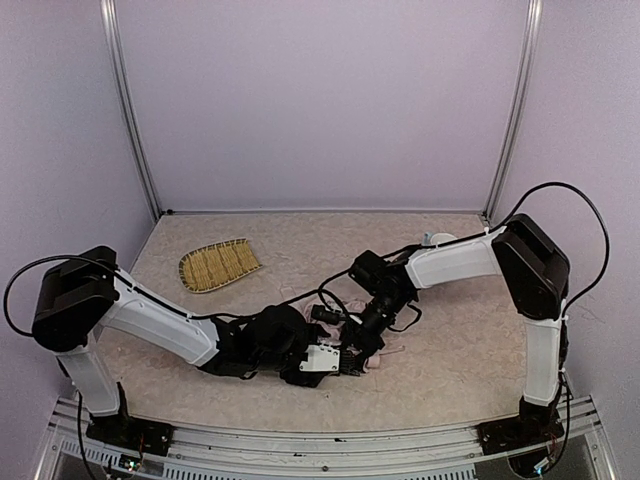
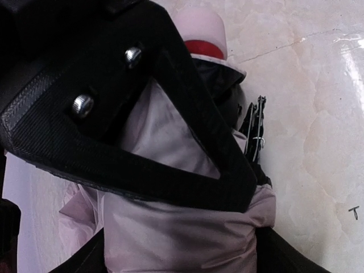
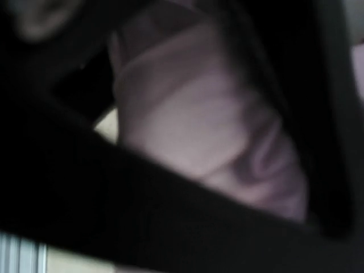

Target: Put away the umbrella

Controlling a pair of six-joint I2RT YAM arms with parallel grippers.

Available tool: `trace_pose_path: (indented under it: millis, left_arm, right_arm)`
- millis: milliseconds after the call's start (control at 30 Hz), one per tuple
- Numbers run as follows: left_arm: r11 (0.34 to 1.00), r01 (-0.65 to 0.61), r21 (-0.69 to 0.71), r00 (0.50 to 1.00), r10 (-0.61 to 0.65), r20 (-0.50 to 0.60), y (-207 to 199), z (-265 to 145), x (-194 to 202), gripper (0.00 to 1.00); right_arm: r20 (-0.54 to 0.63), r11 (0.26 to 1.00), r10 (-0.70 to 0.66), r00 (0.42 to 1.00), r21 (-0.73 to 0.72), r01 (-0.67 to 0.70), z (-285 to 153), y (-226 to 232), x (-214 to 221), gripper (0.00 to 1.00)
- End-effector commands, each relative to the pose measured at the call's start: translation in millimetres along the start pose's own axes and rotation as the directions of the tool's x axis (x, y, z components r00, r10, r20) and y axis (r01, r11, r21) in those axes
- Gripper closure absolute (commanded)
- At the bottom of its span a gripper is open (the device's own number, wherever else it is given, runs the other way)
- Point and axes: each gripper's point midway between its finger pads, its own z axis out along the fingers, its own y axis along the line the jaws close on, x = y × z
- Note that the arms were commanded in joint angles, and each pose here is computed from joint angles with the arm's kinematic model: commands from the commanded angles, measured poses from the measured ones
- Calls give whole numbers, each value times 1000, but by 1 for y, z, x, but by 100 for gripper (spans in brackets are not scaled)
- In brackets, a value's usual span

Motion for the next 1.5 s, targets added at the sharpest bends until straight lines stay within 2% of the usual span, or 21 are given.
trace_pose_path:
  millis: [0, 100, 200, 267, 333, 400, 533, 633, 733, 800, 900, 1067, 1167, 1333, 1400, 1467]
  left_arm:
    - [992, 52, 115, 953, -15, -304, -38, 8, 91, 18]
    - [988, 78, 130, 948, -33, -317, -37, 8, 97, 20]
    - [982, 107, 156, 948, -53, -315, -40, 7, 95, 47]
    - [977, 128, 172, 948, -69, -312, -43, 7, 91, 53]
    - [969, 154, 194, 947, -89, -307, -45, 6, 86, 55]
    - [950, 207, 233, 942, -128, -312, -49, 4, 81, 55]
    - [866, 372, 335, 898, -245, -364, -68, 2, 71, 57]
    - [763, 490, 422, 849, -308, -429, -93, -2, 67, 57]
    - [658, 571, 492, 805, -329, -494, -115, -6, 68, 60]
    - [638, 581, 505, 796, -317, -516, -122, -4, 71, 60]
    - [567, 638, 521, 760, -357, -543, -114, 1, 66, 61]
    - [427, 712, 558, 701, -485, -523, -89, 5, 55, 67]
    - [354, 733, 581, 671, -521, -528, -85, 3, 54, 68]
    - [222, 747, 627, 626, -552, -550, -92, 6, 49, 72]
    - [195, 755, 625, 613, -547, -570, -95, 8, 52, 73]
    - [189, 764, 617, 606, -540, -584, -97, 10, 55, 74]
  right_arm:
    - [-242, 979, 168, 956, -75, -191, 24, 23, 77, 88]
    - [-241, 980, 168, 956, -68, -190, 23, 23, 77, 87]
    - [-228, 983, 163, 960, -47, -178, 20, 21, 73, 84]
    - [-201, 987, 154, 967, -11, -160, 14, 15, 65, 77]
    - [-154, 990, 137, 978, 29, -135, 5, 10, 52, 63]
    - [-91, 992, 103, 991, 89, -95, -9, 6, 36, 56]
    - [23, 956, -19, 1000, 292, 11, -46, 1, 6, 37]
    - [98, 904, -121, 988, 423, 69, -74, 9, -11, 33]
    - [133, 827, -167, 977, 559, 65, -99, 7, -14, 31]
    - [162, 776, -207, 965, 628, 61, -115, 9, -18, 32]
    - [197, 691, -316, 928, 718, 83, -138, 23, -29, 33]
    - [146, 526, -533, 834, 829, 191, -148, 58, -37, 32]
    - [29, 421, -614, 789, 857, 296, -129, 70, -32, 30]
    - [-183, 332, -563, 806, 843, 424, -88, 44, -14, 21]
    - [-272, 295, -511, 815, 835, 464, -76, 25, -9, 13]
    - [-351, 246, -446, 824, 836, 489, -72, 4, -4, 12]
